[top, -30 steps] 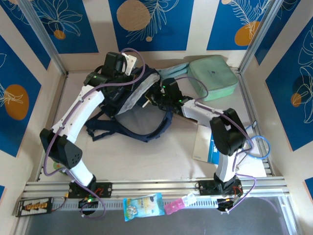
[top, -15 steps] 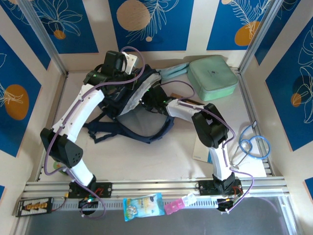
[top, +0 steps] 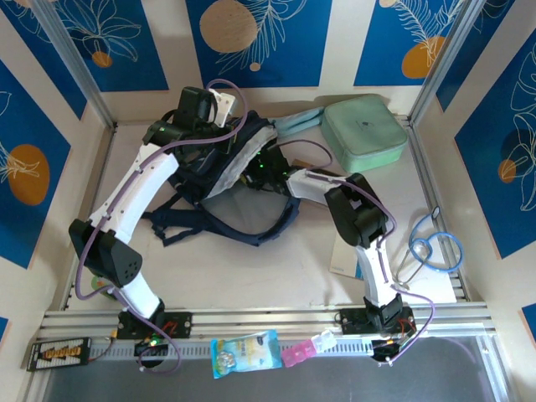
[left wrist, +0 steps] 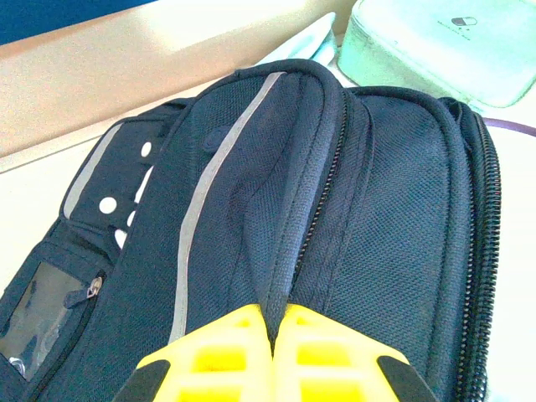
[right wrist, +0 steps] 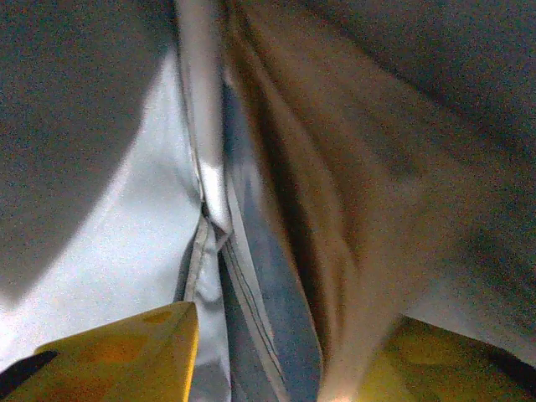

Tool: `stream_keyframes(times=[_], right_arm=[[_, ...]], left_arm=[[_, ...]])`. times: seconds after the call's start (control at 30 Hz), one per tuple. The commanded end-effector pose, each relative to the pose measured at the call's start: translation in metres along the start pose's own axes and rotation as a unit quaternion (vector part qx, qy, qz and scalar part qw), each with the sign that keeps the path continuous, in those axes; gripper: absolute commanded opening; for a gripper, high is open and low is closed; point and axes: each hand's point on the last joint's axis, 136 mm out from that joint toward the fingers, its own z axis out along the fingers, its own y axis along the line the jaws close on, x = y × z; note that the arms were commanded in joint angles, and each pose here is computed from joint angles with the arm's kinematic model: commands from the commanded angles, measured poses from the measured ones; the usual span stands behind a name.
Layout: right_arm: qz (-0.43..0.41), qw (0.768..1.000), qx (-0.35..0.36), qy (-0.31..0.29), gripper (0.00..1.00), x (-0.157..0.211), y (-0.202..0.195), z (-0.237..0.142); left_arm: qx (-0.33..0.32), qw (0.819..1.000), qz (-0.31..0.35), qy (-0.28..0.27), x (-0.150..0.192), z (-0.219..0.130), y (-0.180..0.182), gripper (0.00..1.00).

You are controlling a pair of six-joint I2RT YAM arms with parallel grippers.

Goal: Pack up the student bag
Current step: Place the book in the student bag, then close the student bag at the top-center of the table.

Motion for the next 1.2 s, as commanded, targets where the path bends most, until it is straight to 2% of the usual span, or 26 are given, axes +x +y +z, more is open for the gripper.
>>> stream_keyframes(times=[0.0,0.1,0.23,0.4,0.53,0.63,0.8,0.83,0.9,0.93,1.0,1.17], right_arm=[[-0.029,0.998,-0.052,0.031,0.58,0.011,0.044,-0.045],[-0.063,0.995,-0.052,0.058,0.60,0.022,0.047,-0.075],[-0.080,0.993,-0.044,0.073,0.60,0.033,0.026,-0.118],[-0.096,0.994,0.047,0.001,0.59,0.023,-0.032,-0.173],[-0.120,0.982,0.121,-0.079,0.61,-0.002,-0.064,-0.215],[-0.115,0.978,0.145,-0.100,0.64,-0.024,-0.075,-0.229],[-0.133,0.977,0.156,-0.064,0.66,-0.055,-0.067,-0.209],[-0.130,0.976,0.164,-0.054,0.66,-0.062,-0.067,-0.201],[-0.129,0.975,0.177,-0.040,0.66,-0.075,-0.065,-0.185],[-0.131,0.974,0.183,-0.037,0.67,-0.083,-0.064,-0.175],[-0.135,0.972,0.187,-0.034,0.68,-0.094,-0.061,-0.158],[-0.126,0.971,0.202,-0.022,0.72,-0.119,-0.061,-0.115]], left_arm=[[0.007,0.996,-0.001,-0.085,-0.044,-0.024,-0.005,0.00],[-0.001,0.997,-0.003,-0.079,-0.040,-0.020,-0.002,0.00],[-0.025,0.998,0.001,-0.053,-0.021,-0.009,0.010,0.00],[-0.053,0.998,0.017,-0.026,0.008,-0.002,0.029,0.00],[-0.054,0.997,0.057,0.012,0.049,-0.001,0.035,0.00],[-0.068,0.994,0.075,0.050,0.084,-0.001,0.042,0.00],[-0.113,0.987,0.070,0.095,0.128,-0.004,0.060,0.00],[-0.120,0.986,0.066,0.099,0.133,-0.005,0.063,0.09],[-0.122,0.986,0.055,0.100,0.140,-0.008,0.063,0.49],[-0.116,0.988,0.045,0.096,0.141,-0.010,0.061,0.64],[-0.098,0.991,0.023,0.084,0.143,-0.011,0.054,0.74],[-0.068,0.995,-0.058,0.032,0.137,-0.019,0.041,0.88]])
